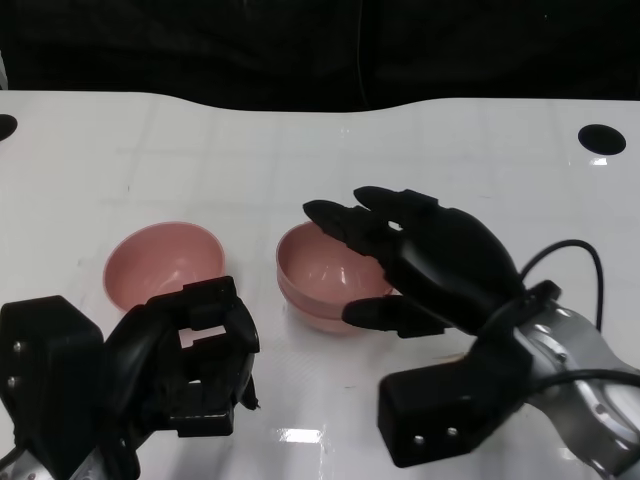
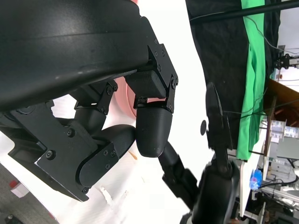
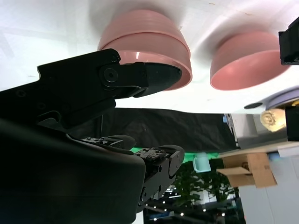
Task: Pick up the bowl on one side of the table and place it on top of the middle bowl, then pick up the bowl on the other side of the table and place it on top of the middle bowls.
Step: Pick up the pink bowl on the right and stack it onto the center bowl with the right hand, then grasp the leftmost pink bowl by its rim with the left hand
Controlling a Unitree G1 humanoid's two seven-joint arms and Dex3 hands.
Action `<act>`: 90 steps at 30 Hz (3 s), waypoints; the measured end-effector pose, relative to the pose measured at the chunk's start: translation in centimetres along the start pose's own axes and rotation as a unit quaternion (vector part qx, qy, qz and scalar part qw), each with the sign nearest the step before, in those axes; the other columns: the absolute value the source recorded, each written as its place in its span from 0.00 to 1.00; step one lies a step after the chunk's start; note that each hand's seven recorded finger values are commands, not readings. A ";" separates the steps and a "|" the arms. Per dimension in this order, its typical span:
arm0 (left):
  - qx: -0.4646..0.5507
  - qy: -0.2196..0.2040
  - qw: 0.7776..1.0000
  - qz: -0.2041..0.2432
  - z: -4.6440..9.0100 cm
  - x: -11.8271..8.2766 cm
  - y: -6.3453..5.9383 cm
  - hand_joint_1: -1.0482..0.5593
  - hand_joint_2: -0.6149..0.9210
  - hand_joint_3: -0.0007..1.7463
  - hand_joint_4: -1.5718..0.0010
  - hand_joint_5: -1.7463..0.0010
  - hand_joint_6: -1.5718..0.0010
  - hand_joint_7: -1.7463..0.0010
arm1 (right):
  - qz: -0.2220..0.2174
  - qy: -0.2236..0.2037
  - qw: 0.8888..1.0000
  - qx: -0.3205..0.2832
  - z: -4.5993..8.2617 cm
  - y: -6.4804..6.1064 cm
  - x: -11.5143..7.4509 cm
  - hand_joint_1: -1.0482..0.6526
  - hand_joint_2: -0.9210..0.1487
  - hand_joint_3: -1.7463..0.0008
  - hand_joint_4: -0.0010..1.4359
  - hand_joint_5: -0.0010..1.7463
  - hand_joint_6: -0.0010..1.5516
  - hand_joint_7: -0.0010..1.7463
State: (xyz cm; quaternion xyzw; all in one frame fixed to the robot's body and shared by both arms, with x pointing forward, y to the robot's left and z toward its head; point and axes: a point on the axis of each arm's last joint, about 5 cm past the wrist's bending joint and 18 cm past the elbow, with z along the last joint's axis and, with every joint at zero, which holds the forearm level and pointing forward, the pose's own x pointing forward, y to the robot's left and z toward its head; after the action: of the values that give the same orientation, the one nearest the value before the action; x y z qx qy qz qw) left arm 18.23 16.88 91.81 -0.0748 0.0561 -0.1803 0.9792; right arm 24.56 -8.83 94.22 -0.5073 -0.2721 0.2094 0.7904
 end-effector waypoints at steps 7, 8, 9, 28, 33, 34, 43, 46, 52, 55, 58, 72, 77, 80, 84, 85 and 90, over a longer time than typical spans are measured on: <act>0.003 -0.011 1.000 0.003 -0.1 0.1 0.0 0.55 0.65 0.78 0.46 0.04 0.45 0.14 | -0.043 -0.001 0.997 0.069 -0.7 0.2 -2.5 0.27 0.00 0.89 0.19 0.40 0.30 0.11; 0.004 -0.012 1.000 0.004 -0.1 0.1 0.1 0.55 0.65 0.77 0.46 0.04 0.46 0.14 | -0.048 0.000 0.996 0.079 -0.7 0.3 -2.9 0.29 0.01 0.89 0.20 0.45 0.32 0.12; 0.002 -0.013 1.000 0.005 -0.1 0.1 0.1 0.56 0.65 0.77 0.47 0.04 0.46 0.14 | -0.053 0.001 0.995 0.088 -0.8 0.3 -3.2 0.32 0.00 0.91 0.24 0.51 0.37 0.15; -0.023 -0.050 0.997 0.045 -0.3 0.1 0.1 0.56 0.69 0.68 0.56 0.12 0.55 0.29 | -0.129 0.041 0.923 0.361 -2.1 0.3 -9.7 0.55 0.43 0.39 0.50 0.77 0.56 0.46; 0.026 -0.088 0.993 0.071 -0.6 -0.1 0.5 0.50 0.90 0.30 0.64 0.28 0.60 0.58 | -0.125 0.081 0.886 0.439 -1.8 1.1 -10.4 0.59 0.42 0.30 0.58 0.82 0.57 0.59; 0.038 -0.094 0.992 0.074 -0.7 -0.2 0.6 0.49 0.92 0.24 0.64 0.32 0.59 0.65 | -0.122 0.086 0.881 0.450 -1.8 1.3 -10.5 0.59 0.41 0.29 0.60 0.83 0.57 0.60; 0.193 -0.123 0.969 0.091 -0.5 -0.6 1.4 0.44 1.00 0.08 0.75 0.58 0.67 0.91 | -0.079 0.122 0.847 0.511 -2.3 1.6 -10.4 0.58 0.57 0.10 0.66 1.00 0.56 0.87; 0.240 -0.121 0.959 0.094 0.0 -0.7 1.4 0.43 0.99 0.05 0.79 0.61 0.70 0.94 | -0.076 0.128 0.841 0.521 -2.5 1.5 -10.4 0.57 0.59 0.08 0.65 1.00 0.54 0.93; 0.327 -0.106 0.934 0.101 1.5 -0.9 1.3 0.41 0.97 0.01 0.86 0.63 0.74 0.97 | -0.067 0.148 0.818 0.552 -2.6 1.6 -10.1 0.56 0.63 0.05 0.66 1.00 0.53 0.98; 0.355 -0.094 0.923 0.111 2.0 -0.9 1.2 0.40 0.96 0.01 0.88 0.63 0.75 0.98 | -0.066 0.152 0.815 0.555 -2.5 1.3 -10.0 0.56 0.63 0.04 0.67 1.00 0.53 1.00; 0.400 -0.079 0.905 0.120 2.5 -1.1 1.0 0.39 0.96 0.00 0.90 0.64 0.76 0.99 | -0.066 0.160 0.811 0.559 -2.5 1.2 -10.0 0.56 0.62 0.04 0.68 1.00 0.52 1.00; 0.641 0.030 0.754 0.140 3.5 0.3 1.1 0.34 0.95 0.00 0.77 0.82 0.72 1.00 | -0.070 0.171 0.794 0.579 -2.0 1.2 -9.6 0.57 0.63 0.03 0.68 1.00 0.53 0.97; 0.673 0.065 0.723 0.139 3.3 1.8 1.0 0.32 0.95 0.00 0.71 0.87 0.72 1.00 | -0.071 0.175 0.795 0.576 -2.1 1.2 -9.6 0.57 0.64 0.03 0.67 1.00 0.53 0.96; 0.687 0.089 0.709 0.129 2.7 2.9 1.0 0.32 0.95 0.00 0.68 0.90 0.70 0.99 | -0.072 0.176 0.795 0.576 -2.1 1.2 -9.6 0.57 0.64 0.03 0.67 1.00 0.53 0.95; 0.695 0.113 0.701 0.113 1.7 4.1 1.3 0.32 0.95 0.00 0.65 0.92 0.69 0.99 | -0.071 0.175 0.795 0.577 -2.0 1.3 -9.6 0.58 0.63 0.03 0.67 1.00 0.53 0.94; 0.695 0.115 0.701 0.113 1.5 4.1 1.4 0.32 0.95 0.00 0.65 0.92 0.69 0.99 | -0.072 0.175 0.795 0.577 -2.0 1.3 -9.6 0.58 0.63 0.03 0.67 1.00 0.53 0.94; 0.697 0.110 0.700 0.112 1.5 4.3 1.3 0.32 0.95 0.00 0.64 0.94 0.69 1.00 | -0.071 0.175 0.795 0.577 -2.0 1.3 -9.6 0.58 0.63 0.03 0.67 1.00 0.53 0.94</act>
State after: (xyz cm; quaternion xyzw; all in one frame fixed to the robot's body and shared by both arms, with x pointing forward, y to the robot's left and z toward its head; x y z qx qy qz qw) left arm 22.86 16.68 92.73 0.6562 0.0300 -0.0638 0.7512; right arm 18.45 -15.59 90.29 0.0356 0.0062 0.1784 0.9833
